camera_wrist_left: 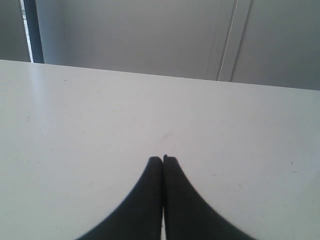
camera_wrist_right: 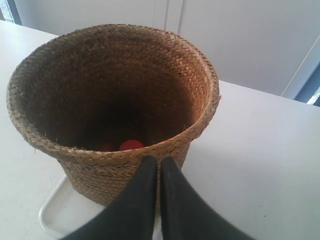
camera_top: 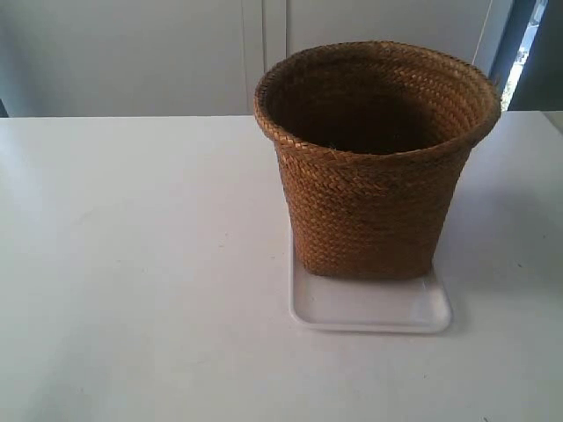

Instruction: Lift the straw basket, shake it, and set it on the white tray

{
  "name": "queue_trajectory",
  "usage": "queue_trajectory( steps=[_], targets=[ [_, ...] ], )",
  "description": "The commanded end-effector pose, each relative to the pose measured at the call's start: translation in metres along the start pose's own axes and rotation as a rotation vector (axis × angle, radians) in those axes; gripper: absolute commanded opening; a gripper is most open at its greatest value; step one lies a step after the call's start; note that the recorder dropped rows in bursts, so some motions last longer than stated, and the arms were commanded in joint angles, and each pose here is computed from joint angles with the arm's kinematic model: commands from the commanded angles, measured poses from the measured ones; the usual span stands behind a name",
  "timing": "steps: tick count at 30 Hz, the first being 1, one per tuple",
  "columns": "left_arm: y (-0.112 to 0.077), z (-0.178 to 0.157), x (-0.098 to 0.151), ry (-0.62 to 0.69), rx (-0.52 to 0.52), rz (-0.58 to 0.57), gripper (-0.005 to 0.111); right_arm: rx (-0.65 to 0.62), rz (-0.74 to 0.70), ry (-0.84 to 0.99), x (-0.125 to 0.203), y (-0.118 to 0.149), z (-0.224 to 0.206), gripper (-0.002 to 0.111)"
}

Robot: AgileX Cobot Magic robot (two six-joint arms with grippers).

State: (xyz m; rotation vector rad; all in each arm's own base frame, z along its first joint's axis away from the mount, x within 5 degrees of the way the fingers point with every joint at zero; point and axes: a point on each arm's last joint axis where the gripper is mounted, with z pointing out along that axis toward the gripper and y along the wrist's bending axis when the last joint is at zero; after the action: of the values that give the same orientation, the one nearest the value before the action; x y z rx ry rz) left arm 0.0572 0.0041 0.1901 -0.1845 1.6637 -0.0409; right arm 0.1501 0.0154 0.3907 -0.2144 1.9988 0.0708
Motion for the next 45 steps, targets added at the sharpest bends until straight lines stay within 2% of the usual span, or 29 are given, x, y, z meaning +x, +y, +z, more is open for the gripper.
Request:
queue_trajectory(
  steps=[1,26,32,35,40,45],
  targets=[
    [0.000,0.000,0.001,-0.003,-0.001,-0.018,0.000,0.006,-0.011,-0.006,0.001,0.000,-0.001,0.004],
    [0.000,0.000,0.001,-0.003,-0.001,-0.013,0.000,0.006,-0.011,-0.006,0.001,0.000,-0.001,0.004],
    [0.000,0.000,0.001,-0.003,-0.001,-0.013,0.000,0.066,-0.114,-0.147,0.004,0.001,-0.040,0.004],
    [0.000,0.000,0.001,-0.003,-0.001,-0.013,0.000,0.118,-0.127,-0.290,0.034,0.003,-0.049,0.004],
    [0.000,0.000,0.001,-0.003,-0.001,-0.013,0.000,0.190,-0.099,-0.473,0.119,0.003,-0.016,0.004],
    [0.000,0.000,0.001,-0.003,-0.001,-0.013,0.000,0.235,-0.070,-0.621,0.160,0.004,-0.011,0.004]
  ],
)
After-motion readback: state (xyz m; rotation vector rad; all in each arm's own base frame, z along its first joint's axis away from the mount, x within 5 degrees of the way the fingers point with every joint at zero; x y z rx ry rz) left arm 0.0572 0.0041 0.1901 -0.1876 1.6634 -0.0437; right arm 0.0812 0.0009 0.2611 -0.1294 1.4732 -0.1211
